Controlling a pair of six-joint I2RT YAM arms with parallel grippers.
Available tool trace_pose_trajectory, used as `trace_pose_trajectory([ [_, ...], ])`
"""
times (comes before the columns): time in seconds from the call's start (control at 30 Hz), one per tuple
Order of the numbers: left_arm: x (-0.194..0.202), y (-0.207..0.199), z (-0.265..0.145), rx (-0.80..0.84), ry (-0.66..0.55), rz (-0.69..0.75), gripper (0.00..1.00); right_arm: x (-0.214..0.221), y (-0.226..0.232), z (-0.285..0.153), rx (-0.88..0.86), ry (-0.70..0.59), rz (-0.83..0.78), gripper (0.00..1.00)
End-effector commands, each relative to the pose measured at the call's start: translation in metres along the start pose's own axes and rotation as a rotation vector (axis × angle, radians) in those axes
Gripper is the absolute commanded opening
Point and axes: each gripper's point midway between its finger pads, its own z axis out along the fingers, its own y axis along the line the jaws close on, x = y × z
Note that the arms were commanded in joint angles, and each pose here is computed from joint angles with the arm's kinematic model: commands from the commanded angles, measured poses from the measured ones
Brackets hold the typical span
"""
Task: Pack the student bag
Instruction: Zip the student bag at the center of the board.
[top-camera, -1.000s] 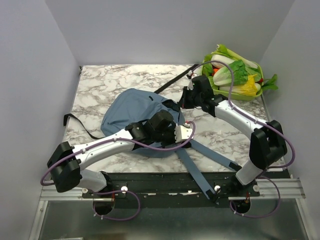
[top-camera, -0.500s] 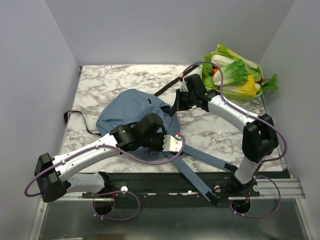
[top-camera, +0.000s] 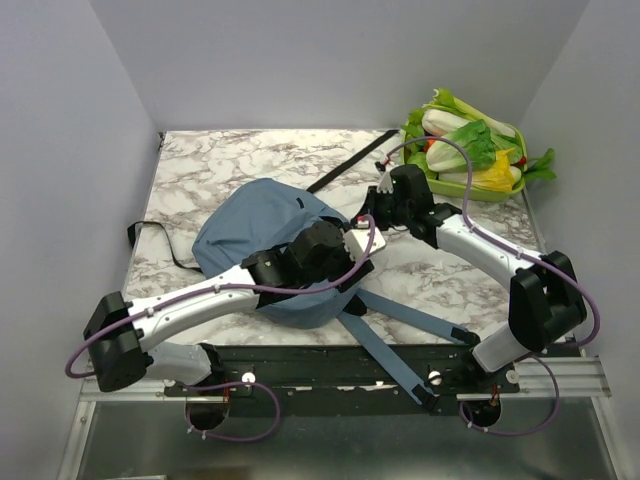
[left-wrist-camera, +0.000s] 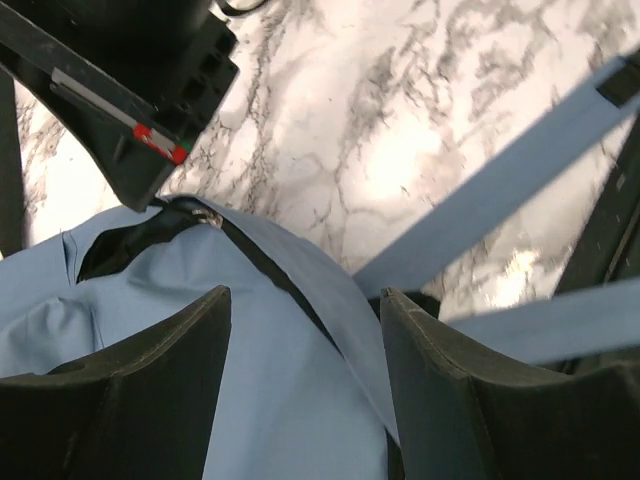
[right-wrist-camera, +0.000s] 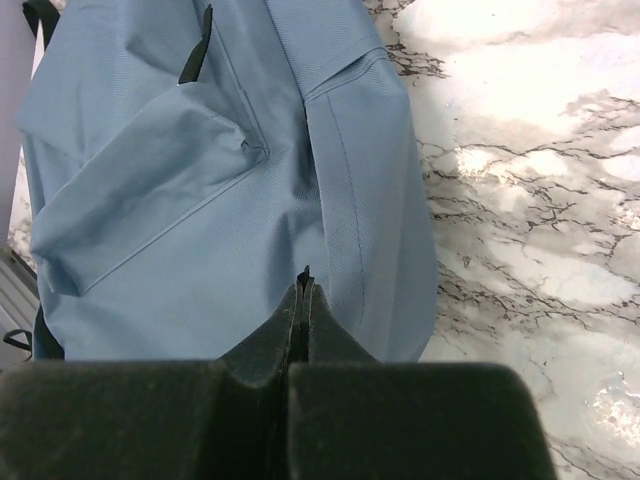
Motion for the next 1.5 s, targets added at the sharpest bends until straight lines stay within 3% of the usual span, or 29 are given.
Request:
trace_pose_trajectory([
  [0.0, -0.014, 0.023, 0.032, -0.143, -0.031, -0.112, 0.69, -0.009, 0.011, -0.005, -0.055, -0.047, -0.006, 0.01],
  [0.43, 0.018, 0.045, 0.060, -0.218, 0.046, -0.202, 0.64, -0.008, 0.011, -0.011, -0.049, -0.058, 0.013, 0.01],
  [0.6, 0.019, 0.027, 0.067, -0.113, 0.023, -0.228, 0.51, -0.009, 0.016, -0.012, -0.069, -0.055, 0.021, 0.01],
  [0.7, 0.023, 0.016, 0.070, -0.057, 0.016, -0.214, 0.49, -0.011, 0.015, -0.013, -0.063, -0.062, 0.020, 0.01],
  [1.0, 0.032, 0.021, 0.068, -0.106, 0.026, -0.222, 0.53, -0.010, 0.014, -0.014, -0.062, -0.060, 0.024, 0.01],
  [1.07, 0.038, 0.022, 0.068, -0.116, 0.039, -0.217, 0.48, -0.011, 0.015, -0.016, -0.062, -0.064, 0.026, 0.01],
  [1.3, 0.034, -0.003, 0.073, 0.011, 0.012, -0.207, 0.00, -0.011, 0.013, -0.016, -0.052, -0.065, 0.023, 0.01],
  [1.47, 0.007, -0.043, 0.064, 0.202, -0.047, -0.072, 0.00, -0.015, 0.005, -0.009, -0.012, -0.068, 0.015, 0.01],
])
